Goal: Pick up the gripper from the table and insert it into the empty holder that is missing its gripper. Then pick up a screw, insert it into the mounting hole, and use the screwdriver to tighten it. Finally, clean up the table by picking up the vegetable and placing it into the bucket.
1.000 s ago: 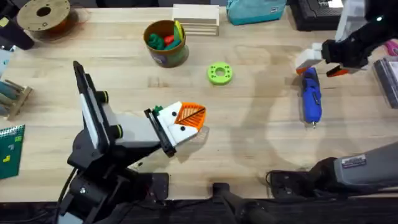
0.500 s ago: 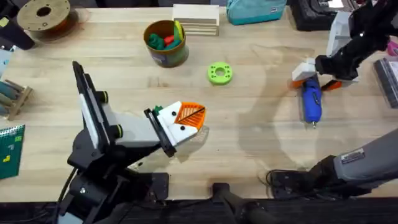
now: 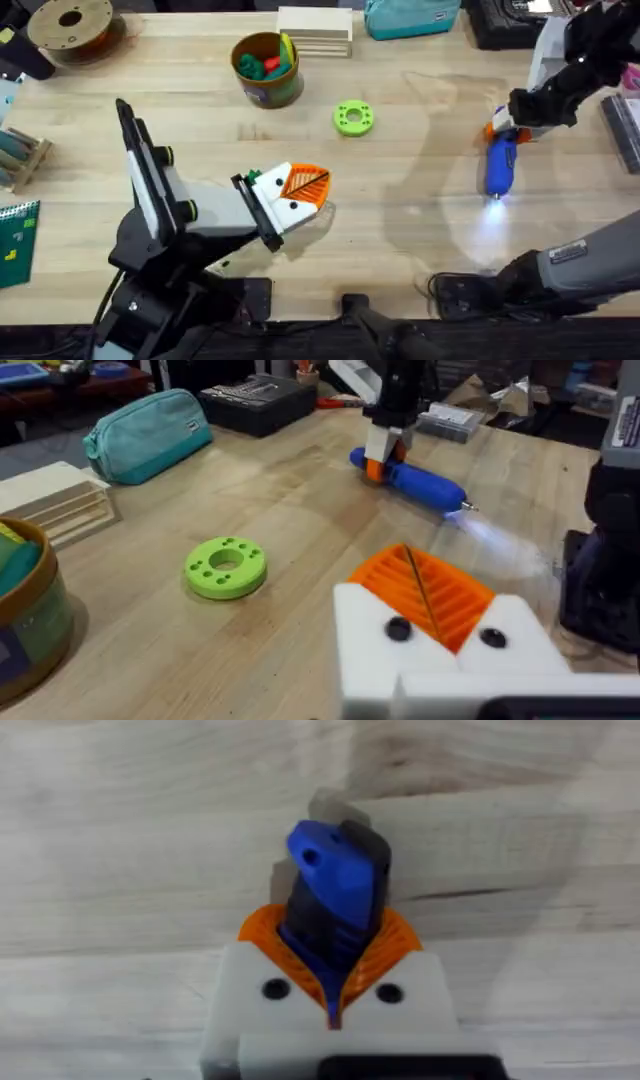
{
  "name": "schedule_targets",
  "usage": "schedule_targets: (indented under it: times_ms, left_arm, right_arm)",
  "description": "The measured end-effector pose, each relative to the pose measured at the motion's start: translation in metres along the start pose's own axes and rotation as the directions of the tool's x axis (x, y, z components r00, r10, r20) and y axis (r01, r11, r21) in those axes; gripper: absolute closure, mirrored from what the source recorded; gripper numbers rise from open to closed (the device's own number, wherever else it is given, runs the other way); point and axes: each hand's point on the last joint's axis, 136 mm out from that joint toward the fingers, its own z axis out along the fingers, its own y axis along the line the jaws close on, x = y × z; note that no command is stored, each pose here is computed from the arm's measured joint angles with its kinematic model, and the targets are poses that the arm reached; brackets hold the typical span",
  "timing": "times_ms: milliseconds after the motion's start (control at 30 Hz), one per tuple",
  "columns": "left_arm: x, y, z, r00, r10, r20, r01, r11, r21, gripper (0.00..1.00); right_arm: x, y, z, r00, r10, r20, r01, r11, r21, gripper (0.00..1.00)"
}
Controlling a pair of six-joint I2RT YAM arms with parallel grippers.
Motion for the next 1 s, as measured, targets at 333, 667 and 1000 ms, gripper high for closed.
schedule_targets:
  times_ms: [333,667,1000]
  left_arm:
    - [0.0,0.0,0.0,1.0,0.0,0.0,0.0,1.0,0.0,0.988]
    - [0.0,0.0,0.0,1.0,0.0,0.0,0.0,1.0,0.0,0.988]
    - [0.0,0.0,0.0,1.0,0.0,0.0,0.0,1.0,-0.001,0.988]
  right_arm:
    - [-0.008,0.022,-0.087,0.962,-0.038,0.269,0.053,0.997,-0.05,0.97]
    - [0.006,0.104,-0.202,0.781,-0.074,0.62,0.324,0.897,-0.3,0.97]
    - [0.031,0.2,-0.279,0.521,-0.182,0.834,0.652,0.715,-0.251,0.97]
